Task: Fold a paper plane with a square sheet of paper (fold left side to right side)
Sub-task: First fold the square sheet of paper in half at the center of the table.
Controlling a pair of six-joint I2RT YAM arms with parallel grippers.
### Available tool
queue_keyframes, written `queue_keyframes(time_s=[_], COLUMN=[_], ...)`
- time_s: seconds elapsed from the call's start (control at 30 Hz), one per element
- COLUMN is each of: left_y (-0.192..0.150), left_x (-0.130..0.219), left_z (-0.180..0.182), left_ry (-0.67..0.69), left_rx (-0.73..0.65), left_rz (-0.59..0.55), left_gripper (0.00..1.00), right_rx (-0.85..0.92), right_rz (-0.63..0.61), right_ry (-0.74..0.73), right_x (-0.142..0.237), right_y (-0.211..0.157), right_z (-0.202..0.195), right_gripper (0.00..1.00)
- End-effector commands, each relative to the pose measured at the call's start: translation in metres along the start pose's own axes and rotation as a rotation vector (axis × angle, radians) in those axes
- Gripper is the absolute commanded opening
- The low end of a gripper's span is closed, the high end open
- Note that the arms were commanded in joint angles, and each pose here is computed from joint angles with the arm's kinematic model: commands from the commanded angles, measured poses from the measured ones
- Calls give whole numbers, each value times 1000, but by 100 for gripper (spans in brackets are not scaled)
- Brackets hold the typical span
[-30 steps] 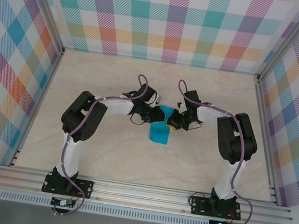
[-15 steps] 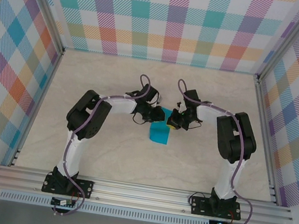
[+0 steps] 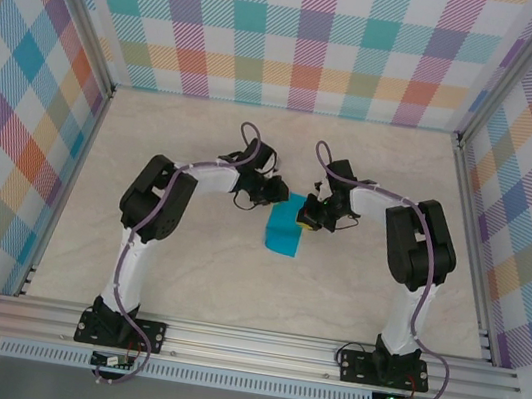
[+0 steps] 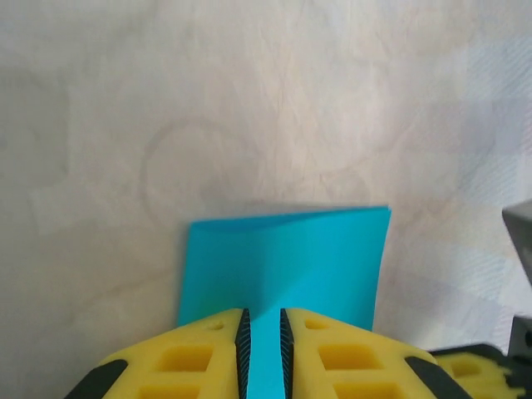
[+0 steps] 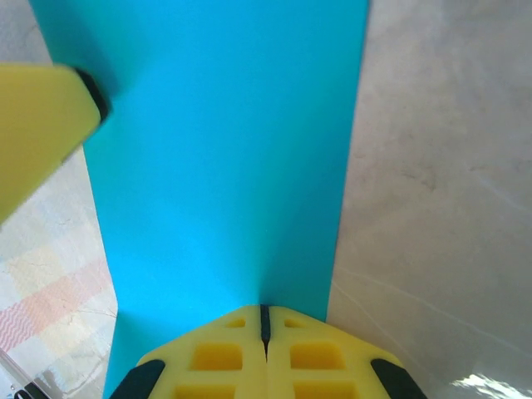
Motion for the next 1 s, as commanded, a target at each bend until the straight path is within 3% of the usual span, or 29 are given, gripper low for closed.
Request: queue_keyframes(time_s=[0.0,0.63,0.83,0.97], left_y=[24,67,71,52], left_x=[-7,-25,29,63], left_z=[13,6,-10,-20], left_ry=[18,-75,-94,-106], left_rx=[27,70,6,-31], left_rz=[-54,-99,-174,-195], left_gripper=[20,20,22,23], right_rx=[-83,-83,-81,-76], right_rz=[131,125,124,116], right_ry=[-238,-242,-227,-221], right_x=[-25,-22,-22,-21], right_y=[-35,-36,-35,-33], right_z=[-54,-53,-50,-47], right_gripper=[0,0,0,0])
Point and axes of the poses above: each hand's point on the last joint's axis, 136 mm out from that joint toward the fingers, its own x axis back along the fingers, its own z axis along the line the jaws close on, y = z × x, the point moved 5 cm from there along x, back along the fingers, and after that the axes turned 1 degree about x, right-handed, at the moved point
